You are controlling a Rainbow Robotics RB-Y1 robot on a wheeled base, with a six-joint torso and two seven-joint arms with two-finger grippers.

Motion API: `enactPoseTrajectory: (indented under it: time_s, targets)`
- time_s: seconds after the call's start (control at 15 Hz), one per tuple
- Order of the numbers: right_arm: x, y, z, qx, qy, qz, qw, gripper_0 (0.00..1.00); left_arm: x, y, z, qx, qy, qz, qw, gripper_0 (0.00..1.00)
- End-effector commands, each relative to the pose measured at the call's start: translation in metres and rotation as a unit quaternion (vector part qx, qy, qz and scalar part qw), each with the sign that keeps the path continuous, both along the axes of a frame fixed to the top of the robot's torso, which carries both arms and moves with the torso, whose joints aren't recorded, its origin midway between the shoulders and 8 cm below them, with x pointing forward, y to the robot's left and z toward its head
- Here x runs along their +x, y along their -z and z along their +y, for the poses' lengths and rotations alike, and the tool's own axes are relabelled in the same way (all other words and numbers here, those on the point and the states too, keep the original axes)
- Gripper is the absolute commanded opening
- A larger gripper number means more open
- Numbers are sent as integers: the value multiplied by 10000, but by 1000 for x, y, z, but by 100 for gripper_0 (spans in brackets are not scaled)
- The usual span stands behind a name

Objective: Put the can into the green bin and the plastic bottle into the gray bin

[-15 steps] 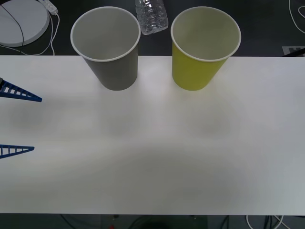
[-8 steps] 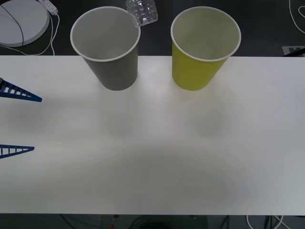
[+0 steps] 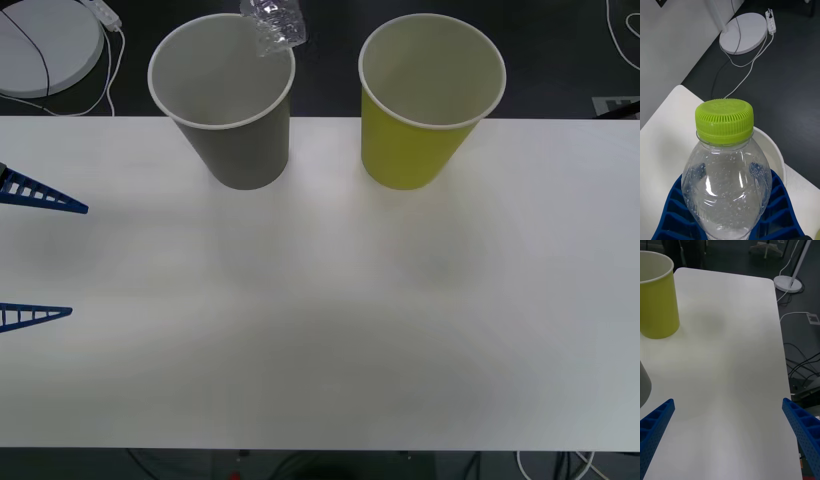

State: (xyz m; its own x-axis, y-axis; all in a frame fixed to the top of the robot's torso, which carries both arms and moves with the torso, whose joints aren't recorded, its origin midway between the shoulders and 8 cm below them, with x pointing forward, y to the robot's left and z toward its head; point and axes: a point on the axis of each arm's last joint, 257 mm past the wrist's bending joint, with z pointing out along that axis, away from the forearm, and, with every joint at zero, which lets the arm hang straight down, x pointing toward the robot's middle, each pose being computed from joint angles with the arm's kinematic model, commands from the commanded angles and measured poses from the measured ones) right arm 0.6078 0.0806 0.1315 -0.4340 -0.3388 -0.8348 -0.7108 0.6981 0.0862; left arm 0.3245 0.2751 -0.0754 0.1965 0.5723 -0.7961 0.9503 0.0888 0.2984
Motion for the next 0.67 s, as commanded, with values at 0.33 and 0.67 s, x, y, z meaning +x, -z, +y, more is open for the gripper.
enactPoseTrajectory:
  time_s: [0.33, 0.67]
  targets:
    - [0, 19, 21, -427, 66, -52, 9991, 0, 0, 0, 0, 0, 0, 0, 10000, 100]
    - [-2, 25, 36, -523, 47, -77, 9986, 0, 0, 0, 0, 0, 0, 0, 10000, 100]
